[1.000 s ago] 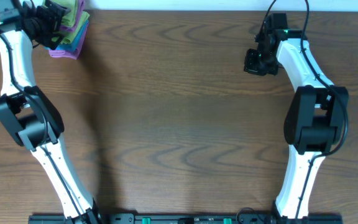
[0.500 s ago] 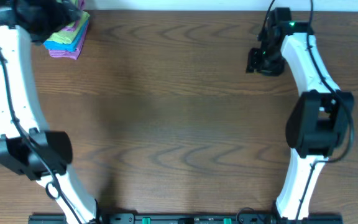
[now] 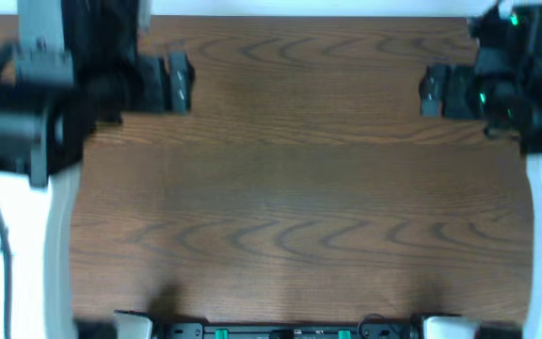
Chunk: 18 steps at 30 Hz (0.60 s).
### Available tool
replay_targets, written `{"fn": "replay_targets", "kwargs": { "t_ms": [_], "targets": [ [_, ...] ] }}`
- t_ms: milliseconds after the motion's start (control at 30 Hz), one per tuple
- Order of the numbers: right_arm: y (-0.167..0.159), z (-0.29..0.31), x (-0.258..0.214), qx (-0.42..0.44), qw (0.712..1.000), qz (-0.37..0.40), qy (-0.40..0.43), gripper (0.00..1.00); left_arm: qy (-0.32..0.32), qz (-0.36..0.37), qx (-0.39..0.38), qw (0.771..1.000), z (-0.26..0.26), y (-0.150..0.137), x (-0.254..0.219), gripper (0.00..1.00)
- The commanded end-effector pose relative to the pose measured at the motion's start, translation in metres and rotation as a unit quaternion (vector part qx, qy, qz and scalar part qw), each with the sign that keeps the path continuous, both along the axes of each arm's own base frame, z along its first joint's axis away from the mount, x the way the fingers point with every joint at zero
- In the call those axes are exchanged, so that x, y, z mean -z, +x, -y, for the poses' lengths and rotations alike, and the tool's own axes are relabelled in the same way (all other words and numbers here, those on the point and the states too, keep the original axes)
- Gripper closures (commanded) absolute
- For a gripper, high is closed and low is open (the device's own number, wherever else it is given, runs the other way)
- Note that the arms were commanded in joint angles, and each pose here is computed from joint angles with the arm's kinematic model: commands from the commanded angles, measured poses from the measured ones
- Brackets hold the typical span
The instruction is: Fold the cloth
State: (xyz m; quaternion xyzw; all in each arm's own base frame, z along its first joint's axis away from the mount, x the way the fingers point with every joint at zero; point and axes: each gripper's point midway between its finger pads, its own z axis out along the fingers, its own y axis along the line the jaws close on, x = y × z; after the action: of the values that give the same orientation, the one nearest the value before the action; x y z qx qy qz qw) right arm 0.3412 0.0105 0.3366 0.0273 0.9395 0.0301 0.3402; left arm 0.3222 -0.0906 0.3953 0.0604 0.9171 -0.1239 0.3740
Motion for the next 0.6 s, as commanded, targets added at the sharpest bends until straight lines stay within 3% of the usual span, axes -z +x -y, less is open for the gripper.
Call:
{"fn": "replay_targets", "kwargs": {
  "t_ms": [0, 267, 567],
  "targets": [
    [-0.036, -0.004, -0.007, -0.014, 0.999, 0.034, -0.003, 0.01, 0.007, -0.004, -0.021, 1.000, 0.000, -0.026, 0.023, 0.05],
    [-0.082, -0.011, 0.014, -0.032, 0.997, 0.070, -0.002, 0.01, -0.067, 0.043, -0.009, 0.997, 0.004, -0.091, 0.053, 0.05],
    [-0.084, -0.013, 0.015, -0.022, 0.998, 0.066, 0.010, 0.01, -0.060, 0.024, -0.010, 0.998, -0.004, -0.116, 0.063, 0.05]
  ]
}}
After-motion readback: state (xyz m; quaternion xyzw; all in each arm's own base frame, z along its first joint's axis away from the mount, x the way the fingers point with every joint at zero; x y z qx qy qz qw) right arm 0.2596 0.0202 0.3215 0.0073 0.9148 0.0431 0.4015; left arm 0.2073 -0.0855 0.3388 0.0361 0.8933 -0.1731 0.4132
